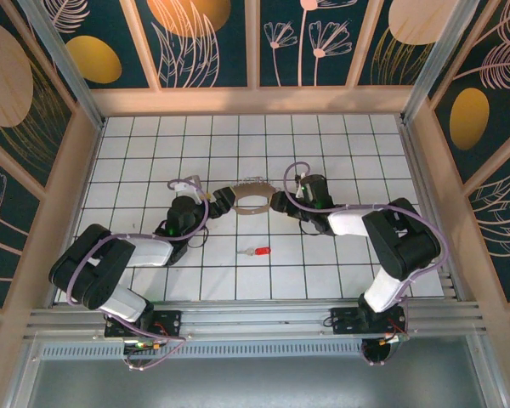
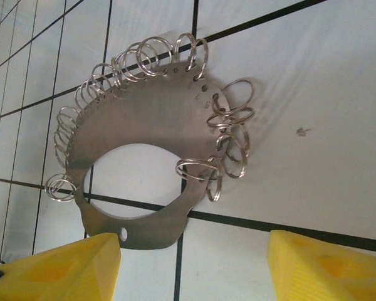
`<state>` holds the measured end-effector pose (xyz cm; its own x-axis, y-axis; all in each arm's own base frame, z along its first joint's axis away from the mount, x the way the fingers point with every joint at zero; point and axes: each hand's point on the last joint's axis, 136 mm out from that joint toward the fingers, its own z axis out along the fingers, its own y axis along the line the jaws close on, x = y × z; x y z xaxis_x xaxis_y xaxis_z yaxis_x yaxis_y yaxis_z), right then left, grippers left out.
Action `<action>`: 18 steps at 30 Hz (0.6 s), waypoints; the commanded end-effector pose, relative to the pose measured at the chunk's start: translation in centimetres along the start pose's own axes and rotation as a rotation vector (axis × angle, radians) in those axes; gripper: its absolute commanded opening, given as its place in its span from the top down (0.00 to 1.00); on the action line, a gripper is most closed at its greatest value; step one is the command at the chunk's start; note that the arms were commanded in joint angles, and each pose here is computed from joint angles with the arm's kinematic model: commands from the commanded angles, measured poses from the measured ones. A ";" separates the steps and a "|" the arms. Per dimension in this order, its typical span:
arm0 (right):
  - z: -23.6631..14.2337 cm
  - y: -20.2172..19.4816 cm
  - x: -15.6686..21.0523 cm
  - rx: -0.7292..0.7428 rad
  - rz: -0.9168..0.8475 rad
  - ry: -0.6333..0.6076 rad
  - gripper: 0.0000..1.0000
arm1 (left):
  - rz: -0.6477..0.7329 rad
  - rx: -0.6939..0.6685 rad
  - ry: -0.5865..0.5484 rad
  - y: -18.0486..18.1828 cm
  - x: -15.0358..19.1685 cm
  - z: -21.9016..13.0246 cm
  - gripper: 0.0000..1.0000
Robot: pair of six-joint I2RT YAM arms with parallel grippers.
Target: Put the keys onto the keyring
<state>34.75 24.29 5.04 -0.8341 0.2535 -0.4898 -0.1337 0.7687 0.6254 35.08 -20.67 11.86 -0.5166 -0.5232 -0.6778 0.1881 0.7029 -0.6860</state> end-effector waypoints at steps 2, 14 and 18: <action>0.5 0.0 0.9 -0.015 0.008 0.020 0.36 | -0.009 0.086 -0.028 -2.6 -1.3 0.5 0.01; 2.0 0.1 0.7 -0.025 0.010 0.039 0.37 | -0.007 0.110 -0.023 -3.4 -1.4 0.8 0.01; 2.3 0.3 0.5 -0.036 0.010 0.040 0.39 | -0.008 0.117 -0.018 -3.6 -1.3 1.0 0.01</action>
<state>35.57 25.34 4.16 -0.8403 0.2436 -0.4843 -0.1482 0.7562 0.6374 35.61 -22.05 13.61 -0.5139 -0.5257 -0.6778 0.2400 0.6705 -0.7020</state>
